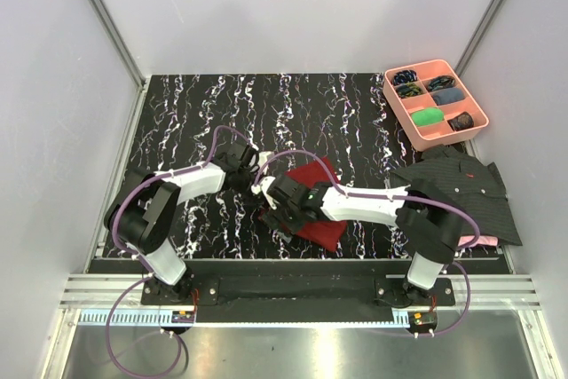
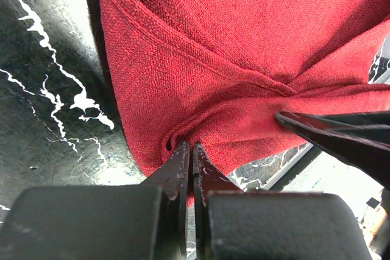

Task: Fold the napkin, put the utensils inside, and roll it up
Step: Roll the napkin at the center of the board.

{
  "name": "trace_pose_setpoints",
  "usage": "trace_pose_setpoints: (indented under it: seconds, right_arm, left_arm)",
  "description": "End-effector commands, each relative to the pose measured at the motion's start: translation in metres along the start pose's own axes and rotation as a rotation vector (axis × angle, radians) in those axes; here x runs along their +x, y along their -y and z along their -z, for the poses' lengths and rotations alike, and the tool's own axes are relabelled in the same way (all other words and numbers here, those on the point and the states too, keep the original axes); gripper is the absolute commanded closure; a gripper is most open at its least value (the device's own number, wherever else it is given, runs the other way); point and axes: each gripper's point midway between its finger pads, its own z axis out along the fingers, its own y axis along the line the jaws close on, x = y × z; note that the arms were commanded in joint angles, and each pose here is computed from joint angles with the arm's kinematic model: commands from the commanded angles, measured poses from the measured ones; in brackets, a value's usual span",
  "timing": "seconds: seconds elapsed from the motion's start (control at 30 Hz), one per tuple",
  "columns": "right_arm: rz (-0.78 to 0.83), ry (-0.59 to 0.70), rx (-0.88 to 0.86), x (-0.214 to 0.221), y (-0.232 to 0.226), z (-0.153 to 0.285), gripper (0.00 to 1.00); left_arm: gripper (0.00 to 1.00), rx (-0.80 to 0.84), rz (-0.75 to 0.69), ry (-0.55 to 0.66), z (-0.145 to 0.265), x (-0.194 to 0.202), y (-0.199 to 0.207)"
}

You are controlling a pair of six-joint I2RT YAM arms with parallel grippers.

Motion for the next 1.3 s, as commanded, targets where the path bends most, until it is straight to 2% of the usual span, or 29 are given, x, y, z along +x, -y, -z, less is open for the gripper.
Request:
trace_pose_setpoints:
  seconds: [0.0, 0.1, 0.2, 0.27, 0.3, 0.33, 0.37, 0.43, 0.47, 0.67, 0.83, 0.93, 1.17, 1.27]
  right_arm:
    - [0.003, -0.029, 0.046, 0.009, 0.008, -0.016, 0.24]
    - [-0.034, -0.065, 0.084, 0.019, 0.013, -0.023, 0.26]
    - [-0.081, -0.105, 0.105, 0.028, 0.015, -0.026, 0.39]
    - [-0.094, -0.138, 0.096, 0.036, 0.012, -0.028, 0.51]
    - [-0.106, -0.151, 0.091, 0.04, 0.011, -0.029, 0.54]
    - [-0.11, -0.162, 0.084, 0.044, 0.009, -0.029, 0.56]
    - [-0.116, -0.169, 0.071, 0.047, 0.007, -0.029, 0.61]
    - [-0.127, -0.171, 0.046, 0.049, 0.003, -0.027, 0.64]
    - [-0.131, -0.175, 0.035, 0.05, 0.002, -0.026, 0.66]
    - [-0.156, -0.177, -0.06, 0.049, -0.007, -0.022, 0.69]
    - [-0.191, -0.163, -0.161, 0.047, -0.008, -0.018, 0.69]
    - [-0.21, -0.147, -0.229, 0.043, -0.009, -0.015, 0.7]
    - [-0.279, -0.11, -0.425, 0.031, -0.007, -0.008, 0.7]
    - [-0.317, -0.098, -0.49, 0.026, -0.001, -0.006, 0.71]
  left_arm:
    - [1.0, 0.002, -0.017, 0.007, 0.003, -0.008, 0.001]
    - [1.0, 0.005, -0.021, 0.016, 0.005, -0.01, 0.002]
    - [1.0, 0.009, -0.023, 0.027, 0.006, -0.013, 0.003]
    - [0.93, 0.013, -0.021, 0.04, 0.008, -0.016, 0.004]
    - [0.89, 0.015, -0.017, 0.054, 0.01, -0.019, 0.005]
    - [0.78, 0.017, -0.018, 0.071, 0.012, -0.023, 0.005]
    - [0.72, 0.018, -0.005, 0.079, 0.013, -0.023, 0.004]
    - [0.62, 0.014, -0.004, 0.135, 0.023, -0.034, 0.003]
    - [0.54, 0.008, 0.001, 0.152, 0.025, -0.035, 0.002]
    - [0.34, -0.035, 0.028, 0.288, 0.052, -0.05, -0.006]
    - [0.31, -0.152, 0.09, 0.358, 0.063, -0.041, -0.034]
    - [0.31, -0.158, 0.1, 0.43, 0.073, -0.04, -0.037]
    - [0.28, 0.066, -0.036, 0.554, 0.08, -0.044, 0.003]
    - [0.28, 0.125, -0.064, 0.552, 0.076, -0.042, 0.012]
